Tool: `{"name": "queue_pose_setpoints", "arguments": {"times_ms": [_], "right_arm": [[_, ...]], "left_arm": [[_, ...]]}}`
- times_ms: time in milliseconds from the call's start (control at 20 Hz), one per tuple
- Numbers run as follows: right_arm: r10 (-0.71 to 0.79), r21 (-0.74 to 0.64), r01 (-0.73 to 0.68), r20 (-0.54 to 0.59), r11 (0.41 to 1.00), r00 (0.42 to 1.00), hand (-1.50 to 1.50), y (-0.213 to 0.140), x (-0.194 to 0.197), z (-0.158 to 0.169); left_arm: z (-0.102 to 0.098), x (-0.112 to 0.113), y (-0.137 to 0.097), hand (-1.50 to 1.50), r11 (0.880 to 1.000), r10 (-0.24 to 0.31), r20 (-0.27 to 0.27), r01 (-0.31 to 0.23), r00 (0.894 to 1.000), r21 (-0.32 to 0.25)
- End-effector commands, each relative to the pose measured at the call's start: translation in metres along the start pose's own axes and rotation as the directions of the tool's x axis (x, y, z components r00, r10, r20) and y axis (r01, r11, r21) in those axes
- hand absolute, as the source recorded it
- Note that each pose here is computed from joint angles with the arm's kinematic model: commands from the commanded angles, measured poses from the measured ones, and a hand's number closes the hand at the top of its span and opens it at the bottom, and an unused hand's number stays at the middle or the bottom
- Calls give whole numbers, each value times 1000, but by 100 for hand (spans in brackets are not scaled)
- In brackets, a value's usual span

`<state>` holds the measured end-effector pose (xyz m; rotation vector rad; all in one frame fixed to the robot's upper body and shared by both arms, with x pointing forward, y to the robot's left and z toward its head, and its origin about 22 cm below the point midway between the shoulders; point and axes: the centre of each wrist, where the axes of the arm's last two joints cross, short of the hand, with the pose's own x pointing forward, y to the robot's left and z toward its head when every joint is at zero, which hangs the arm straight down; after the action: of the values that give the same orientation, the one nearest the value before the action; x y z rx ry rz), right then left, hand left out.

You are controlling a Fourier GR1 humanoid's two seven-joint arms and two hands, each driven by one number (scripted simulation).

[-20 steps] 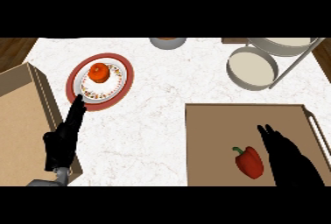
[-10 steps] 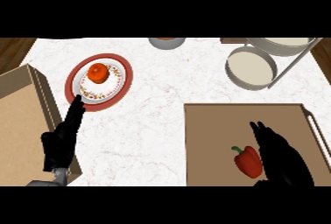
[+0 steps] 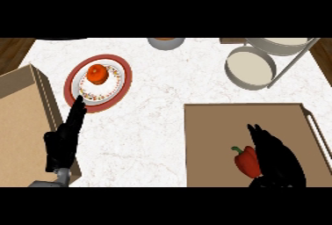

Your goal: Pick the bell pepper from the tray and place it in the tiered basket

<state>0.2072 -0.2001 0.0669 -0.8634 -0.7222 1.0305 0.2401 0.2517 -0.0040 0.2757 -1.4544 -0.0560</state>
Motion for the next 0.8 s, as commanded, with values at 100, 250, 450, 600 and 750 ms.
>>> {"name": "queue_pose_setpoints", "arguments": {"times_ms": [100,250,450,600,750], "right_arm": [[39,80,-31,-91,996,995,-150,16,5,-12],[24,85,-16,-95,996,995,-150,11,-2,-22],[26,71,-20,-86,997,996,150,31,-10,-16],[33,47,-30,-56,998,998,150,33,5,-26],[-2,57,2,-1,998,1000,150,31,-10,-30]], "left_arm": [[18,-40,-12,0,1000,27,-142,-28,990,-2],[28,-43,-13,0,1000,12,-144,-13,989,-4],[27,-51,-13,0,1000,26,-154,-27,988,-2],[27,-46,-23,0,1000,18,-150,-20,988,-10],[33,-43,-17,0,1000,16,-154,-20,988,-22]]}}
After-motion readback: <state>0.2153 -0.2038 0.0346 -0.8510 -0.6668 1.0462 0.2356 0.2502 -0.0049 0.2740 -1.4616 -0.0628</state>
